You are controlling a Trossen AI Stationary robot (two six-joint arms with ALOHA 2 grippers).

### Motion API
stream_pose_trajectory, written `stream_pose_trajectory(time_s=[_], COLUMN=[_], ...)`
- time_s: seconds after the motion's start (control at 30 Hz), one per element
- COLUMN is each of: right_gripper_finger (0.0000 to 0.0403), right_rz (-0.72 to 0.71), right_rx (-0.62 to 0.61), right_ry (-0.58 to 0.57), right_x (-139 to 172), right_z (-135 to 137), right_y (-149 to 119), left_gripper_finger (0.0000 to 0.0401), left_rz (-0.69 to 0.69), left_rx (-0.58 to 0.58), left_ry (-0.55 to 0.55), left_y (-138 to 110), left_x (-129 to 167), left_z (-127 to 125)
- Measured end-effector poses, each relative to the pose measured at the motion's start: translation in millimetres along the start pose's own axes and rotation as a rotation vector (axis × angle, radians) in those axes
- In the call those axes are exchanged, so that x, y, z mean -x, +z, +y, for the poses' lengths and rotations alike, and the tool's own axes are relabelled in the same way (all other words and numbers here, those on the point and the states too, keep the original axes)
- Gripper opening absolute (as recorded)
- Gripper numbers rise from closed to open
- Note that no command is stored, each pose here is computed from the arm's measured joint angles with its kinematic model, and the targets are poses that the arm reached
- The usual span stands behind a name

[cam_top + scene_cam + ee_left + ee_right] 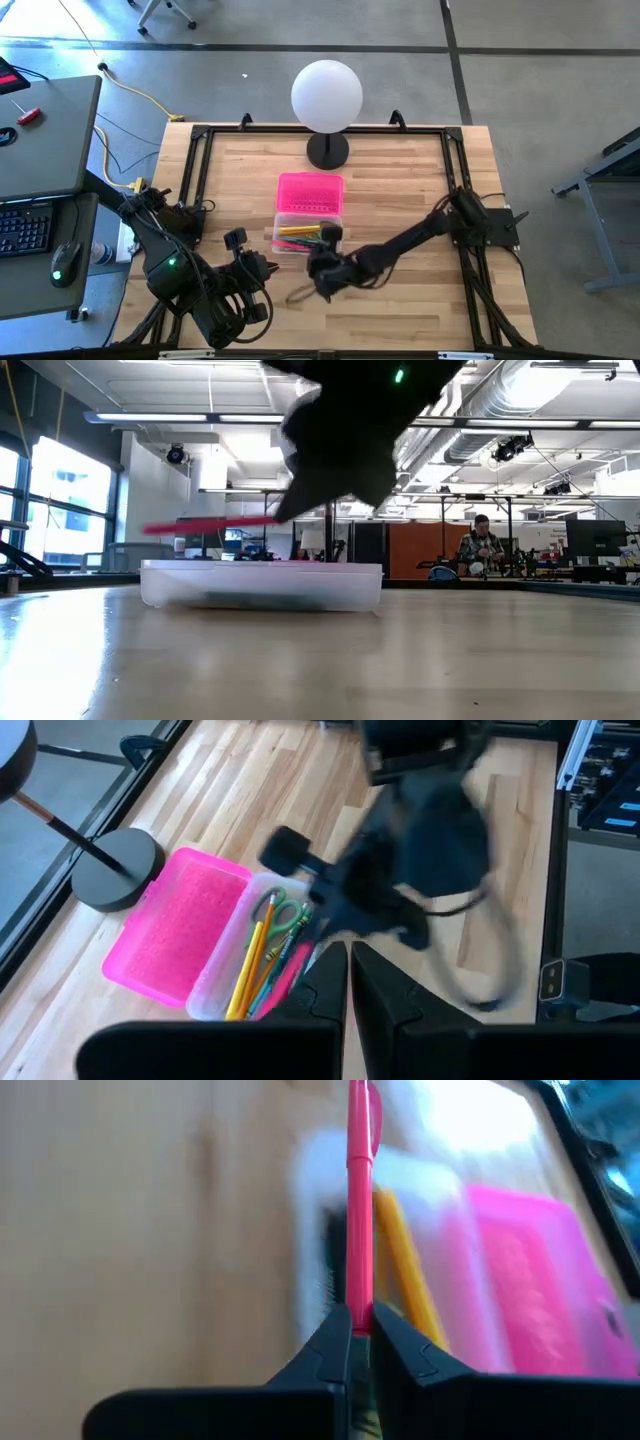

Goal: Pick & place school supplies into a supply box
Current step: Put the pink pen into the pink supply box, then close the pink supply box

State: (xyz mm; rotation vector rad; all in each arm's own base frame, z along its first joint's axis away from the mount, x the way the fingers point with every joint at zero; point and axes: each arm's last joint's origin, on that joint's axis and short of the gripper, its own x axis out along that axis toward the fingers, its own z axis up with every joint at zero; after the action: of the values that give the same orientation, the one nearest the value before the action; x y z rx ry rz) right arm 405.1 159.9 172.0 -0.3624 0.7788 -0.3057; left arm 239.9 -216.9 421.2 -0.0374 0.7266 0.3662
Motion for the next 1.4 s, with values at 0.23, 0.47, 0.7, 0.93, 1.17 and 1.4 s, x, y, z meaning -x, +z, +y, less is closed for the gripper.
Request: stream_pose_trajectory(time_s=[0.23, 0.47, 0.7, 0.93, 1.17, 1.4], right_gripper_finger=[0.0007, 0.0037, 0.0073, 0.0099, 0.0105, 0.0094], right_rz=[0.216, 0.226, 0.208, 0.197, 0.241, 0.202], right_rx=[-0.112, -0.074, -0.059, -0.028, -0.024, -0.051], right_ry=[0.05, 0.048, 0.056, 0.043, 0.007, -0.03], right_x=[-30.5, -38.1, -24.1, 15.3, 67.2, 112.9], right_z=[-38.5, -50.7, -59.5, -84.4, -120.7, -157.1], right_y=[-19.3, -19.0, -11.3, 0.9, 2.1, 1.5], left_gripper_finger=[0.0051, 0.0051, 0.0051, 0.0051, 0.0051, 0.0051], left_rz=[0.0, 0.0, -0.032, -0.059, -0.078, 0.028], left_rx=[0.002, 0.001, 0.047, 0.074, 0.051, 0.263], left_ry=[-0.001, -0.001, 0.026, 0.044, 0.145, 0.262], left_y=[0.0, 0.0, 0.8, 1.5, -11.0, -34.4], left_x=[0.0, 0.0, -0.1, -0.2, -15.4, -35.3], left_z=[0.0, -0.1, 1.1, 1.6, 11.6, 77.6])
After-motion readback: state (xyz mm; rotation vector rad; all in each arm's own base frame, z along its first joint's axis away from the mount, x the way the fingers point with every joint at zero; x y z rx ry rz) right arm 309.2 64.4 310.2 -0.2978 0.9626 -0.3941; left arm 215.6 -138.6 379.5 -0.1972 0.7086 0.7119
